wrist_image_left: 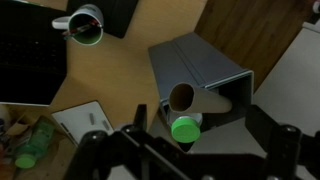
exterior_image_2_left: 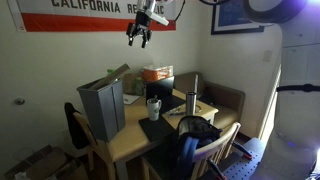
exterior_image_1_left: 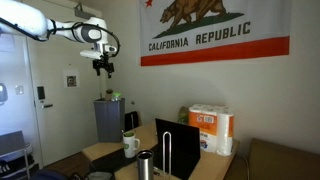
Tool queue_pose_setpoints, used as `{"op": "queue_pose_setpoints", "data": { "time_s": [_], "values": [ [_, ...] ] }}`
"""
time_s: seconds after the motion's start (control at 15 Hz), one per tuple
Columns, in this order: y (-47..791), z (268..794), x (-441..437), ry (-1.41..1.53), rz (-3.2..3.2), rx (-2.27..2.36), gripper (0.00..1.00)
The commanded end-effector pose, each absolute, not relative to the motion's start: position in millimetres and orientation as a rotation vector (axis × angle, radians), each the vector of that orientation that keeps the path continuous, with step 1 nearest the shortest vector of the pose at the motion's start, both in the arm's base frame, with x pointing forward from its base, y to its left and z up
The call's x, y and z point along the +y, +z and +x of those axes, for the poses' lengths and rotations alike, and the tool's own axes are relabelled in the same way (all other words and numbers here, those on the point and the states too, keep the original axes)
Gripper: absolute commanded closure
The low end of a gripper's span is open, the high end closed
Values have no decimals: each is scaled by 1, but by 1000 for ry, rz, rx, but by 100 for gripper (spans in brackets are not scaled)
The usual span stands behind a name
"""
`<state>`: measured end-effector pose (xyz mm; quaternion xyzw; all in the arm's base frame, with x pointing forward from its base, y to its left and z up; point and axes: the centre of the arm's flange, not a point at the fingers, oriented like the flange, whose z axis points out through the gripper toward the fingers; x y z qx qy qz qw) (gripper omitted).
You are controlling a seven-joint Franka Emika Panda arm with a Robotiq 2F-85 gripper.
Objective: Take the paper towel core off the stand and put it in the gray bin
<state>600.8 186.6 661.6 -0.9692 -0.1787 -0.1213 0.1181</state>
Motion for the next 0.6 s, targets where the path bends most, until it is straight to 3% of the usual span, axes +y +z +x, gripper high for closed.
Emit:
{"op": "queue_pose_setpoints", "data": {
  "time_s": [0.0, 0.53],
  "values": [
    [696, 582, 171, -337, -2936, -547, 0],
    [695, 572, 164, -283, -2960, -558, 0]
  ]
}}
